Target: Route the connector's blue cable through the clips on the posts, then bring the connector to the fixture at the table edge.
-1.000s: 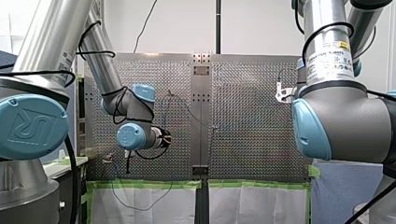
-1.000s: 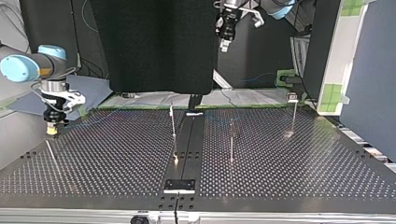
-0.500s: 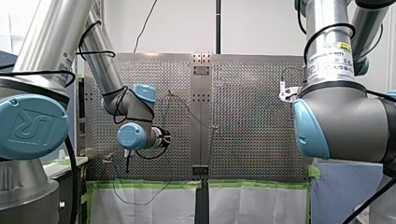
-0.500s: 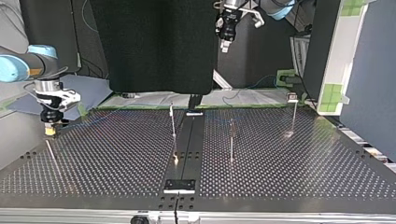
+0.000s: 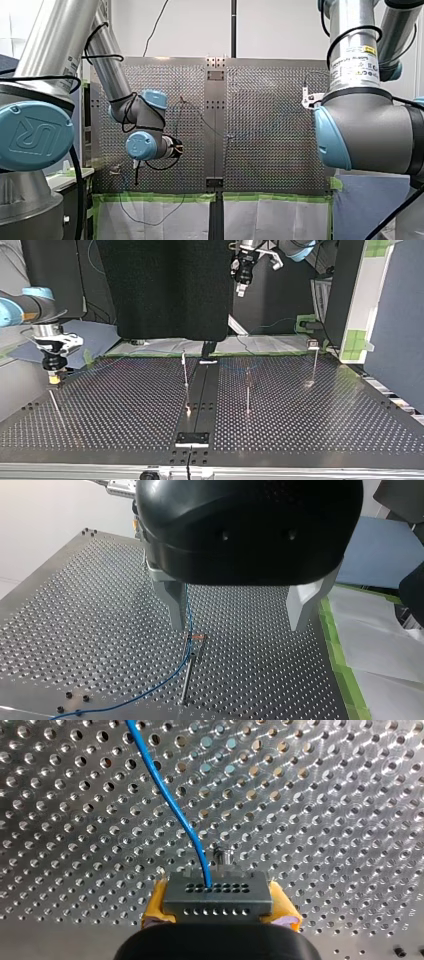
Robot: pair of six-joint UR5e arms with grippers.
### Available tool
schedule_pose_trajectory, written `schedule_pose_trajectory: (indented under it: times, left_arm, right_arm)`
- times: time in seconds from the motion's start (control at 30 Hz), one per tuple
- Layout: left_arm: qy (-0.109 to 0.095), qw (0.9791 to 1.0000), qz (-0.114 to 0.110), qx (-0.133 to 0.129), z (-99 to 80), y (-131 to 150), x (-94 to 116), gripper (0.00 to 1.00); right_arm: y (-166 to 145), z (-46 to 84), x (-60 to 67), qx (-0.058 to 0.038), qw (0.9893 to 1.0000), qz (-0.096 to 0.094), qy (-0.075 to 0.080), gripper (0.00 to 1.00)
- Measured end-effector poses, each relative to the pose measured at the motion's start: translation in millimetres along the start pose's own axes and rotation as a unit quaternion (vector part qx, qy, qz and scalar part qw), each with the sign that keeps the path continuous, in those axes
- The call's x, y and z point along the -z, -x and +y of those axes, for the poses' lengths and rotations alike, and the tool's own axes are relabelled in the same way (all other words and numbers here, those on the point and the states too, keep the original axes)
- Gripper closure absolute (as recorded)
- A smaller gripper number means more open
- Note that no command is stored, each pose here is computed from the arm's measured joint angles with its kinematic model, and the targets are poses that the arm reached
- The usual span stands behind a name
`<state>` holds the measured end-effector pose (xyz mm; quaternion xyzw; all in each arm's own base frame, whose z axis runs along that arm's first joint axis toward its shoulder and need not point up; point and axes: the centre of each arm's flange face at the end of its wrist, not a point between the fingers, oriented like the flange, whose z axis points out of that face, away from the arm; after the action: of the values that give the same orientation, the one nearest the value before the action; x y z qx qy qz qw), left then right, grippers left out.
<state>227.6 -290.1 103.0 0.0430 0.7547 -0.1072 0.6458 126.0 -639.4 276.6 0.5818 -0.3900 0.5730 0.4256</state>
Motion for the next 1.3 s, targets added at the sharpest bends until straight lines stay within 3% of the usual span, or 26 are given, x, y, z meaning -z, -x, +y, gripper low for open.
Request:
schedule_pose_trajectory:
  times: [0.4, 0.67, 1.3]
  left_arm:
    - [0.001, 1.0, 0.0, 0.0, 0.3, 0, -1, 0.01]
    - [0.001, 1.0, 0.0, 0.0, 0.5, 1, -2, 0.01]
    - [0.003, 1.0, -0.001, -0.002, 0.6, 2, -4, 0.01]
  right_arm:
    - [-3, 13.6, -0.1, 0.0008, 1.0, 0.001, 0.007, 1.0]
    - [-4, 15.1, -1.6, 0.0005, 1.0, 0.002, 0.007, 1.0]
    - [2, 14.6, -3.0, -0.0133, 0.9998, -0.011, 0.006, 1.0]
